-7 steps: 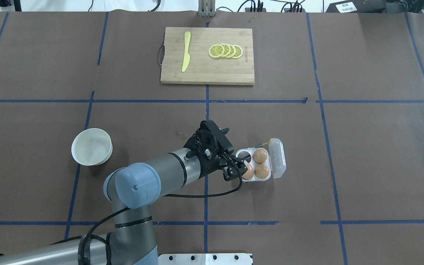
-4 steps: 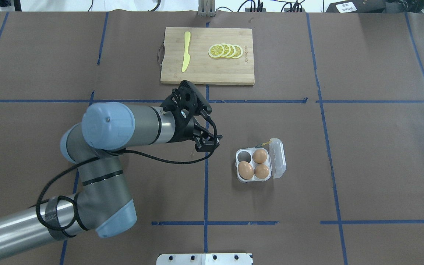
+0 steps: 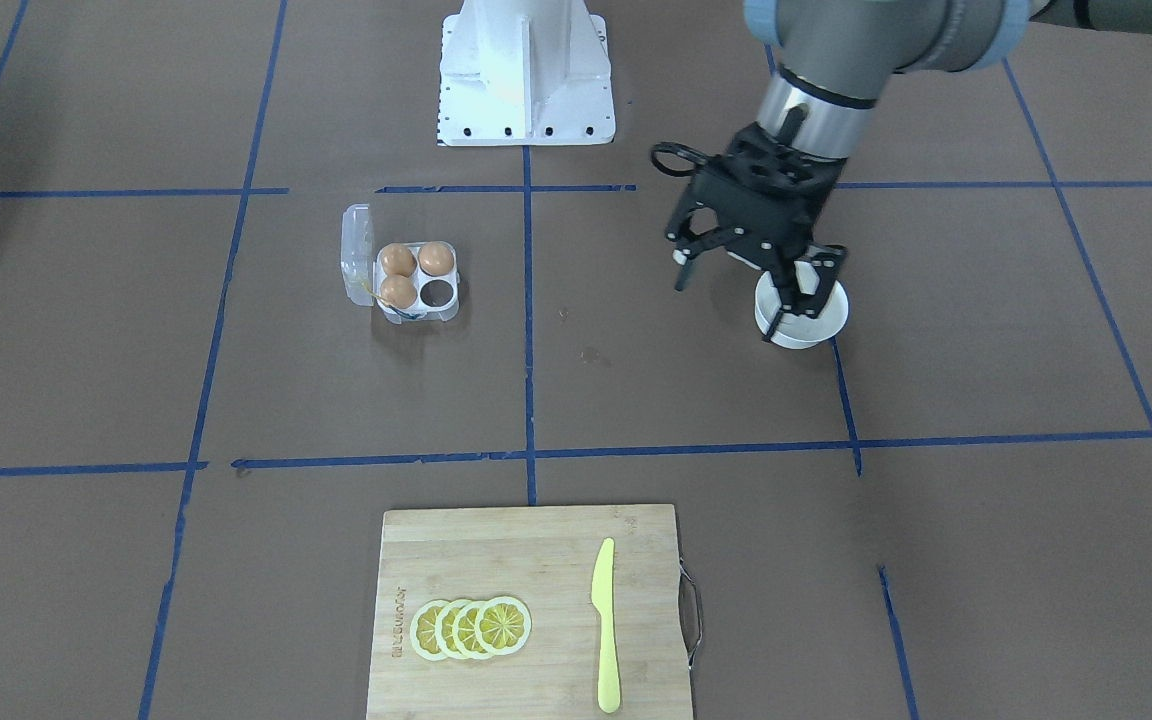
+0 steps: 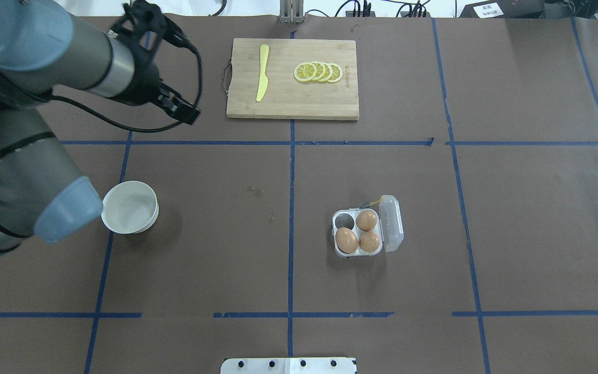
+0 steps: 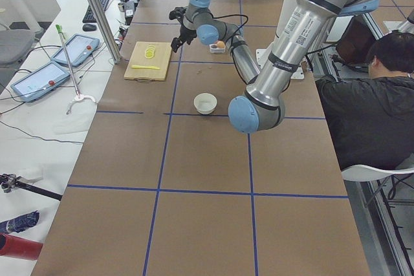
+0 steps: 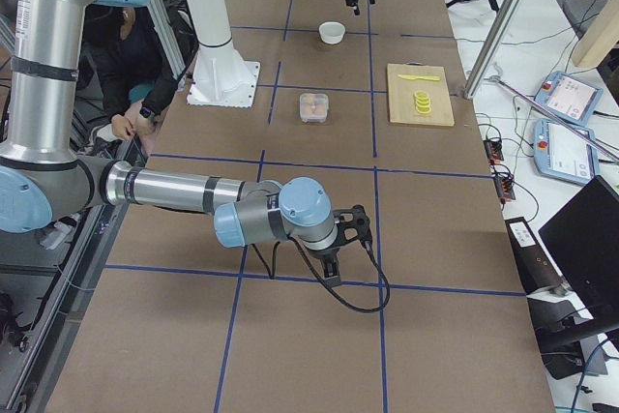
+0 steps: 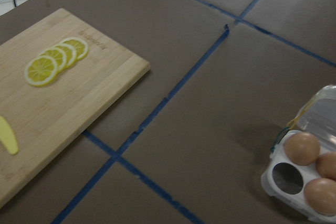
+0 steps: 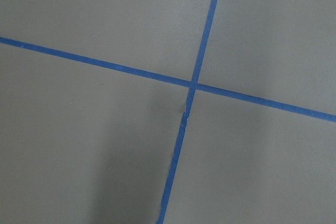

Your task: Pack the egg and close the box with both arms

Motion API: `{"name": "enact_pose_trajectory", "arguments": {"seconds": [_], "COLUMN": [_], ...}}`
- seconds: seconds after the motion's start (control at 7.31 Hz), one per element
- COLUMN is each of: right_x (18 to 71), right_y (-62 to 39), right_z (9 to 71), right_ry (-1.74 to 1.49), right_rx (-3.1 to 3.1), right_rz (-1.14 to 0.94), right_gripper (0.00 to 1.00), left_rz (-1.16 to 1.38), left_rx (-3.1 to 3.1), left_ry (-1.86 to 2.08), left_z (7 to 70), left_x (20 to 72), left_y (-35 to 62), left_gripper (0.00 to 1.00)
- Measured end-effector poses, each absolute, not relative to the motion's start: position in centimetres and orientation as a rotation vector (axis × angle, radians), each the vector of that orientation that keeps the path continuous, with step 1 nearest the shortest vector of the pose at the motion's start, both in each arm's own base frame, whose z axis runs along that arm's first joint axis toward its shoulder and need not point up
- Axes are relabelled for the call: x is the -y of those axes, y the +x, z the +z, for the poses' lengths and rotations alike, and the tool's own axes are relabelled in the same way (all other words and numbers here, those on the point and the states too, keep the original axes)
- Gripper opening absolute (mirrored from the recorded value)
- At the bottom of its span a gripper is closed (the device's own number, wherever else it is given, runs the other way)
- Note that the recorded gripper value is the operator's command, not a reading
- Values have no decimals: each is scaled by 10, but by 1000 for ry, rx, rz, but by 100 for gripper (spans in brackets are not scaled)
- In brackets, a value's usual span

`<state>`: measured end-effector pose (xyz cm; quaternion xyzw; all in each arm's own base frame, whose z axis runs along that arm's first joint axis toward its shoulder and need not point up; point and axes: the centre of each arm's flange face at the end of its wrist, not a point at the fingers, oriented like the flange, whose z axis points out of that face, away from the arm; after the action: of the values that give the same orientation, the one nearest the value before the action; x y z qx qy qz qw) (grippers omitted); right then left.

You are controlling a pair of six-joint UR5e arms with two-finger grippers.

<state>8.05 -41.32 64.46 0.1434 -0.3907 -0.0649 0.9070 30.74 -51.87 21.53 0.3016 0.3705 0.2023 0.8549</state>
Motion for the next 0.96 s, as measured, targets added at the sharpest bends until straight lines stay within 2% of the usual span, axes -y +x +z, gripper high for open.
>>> {"name": "enact_pose_trajectory", "arguments": {"seconds": [0.55, 0.96], "right_x": [414, 419], "right_y": [80, 79], "right_z": [652, 647], "right_ry": [283, 289], "right_rx": [814, 822], "right_rz": [-134, -131], "right_gripper": [100, 100], "left_rz": [109, 147], "left_rx": [-650, -656], "left_ry": [201, 105], "left_z": [381, 524], "left_x": [573, 545], "left_y": [133, 0], "left_gripper": [100, 100]}}
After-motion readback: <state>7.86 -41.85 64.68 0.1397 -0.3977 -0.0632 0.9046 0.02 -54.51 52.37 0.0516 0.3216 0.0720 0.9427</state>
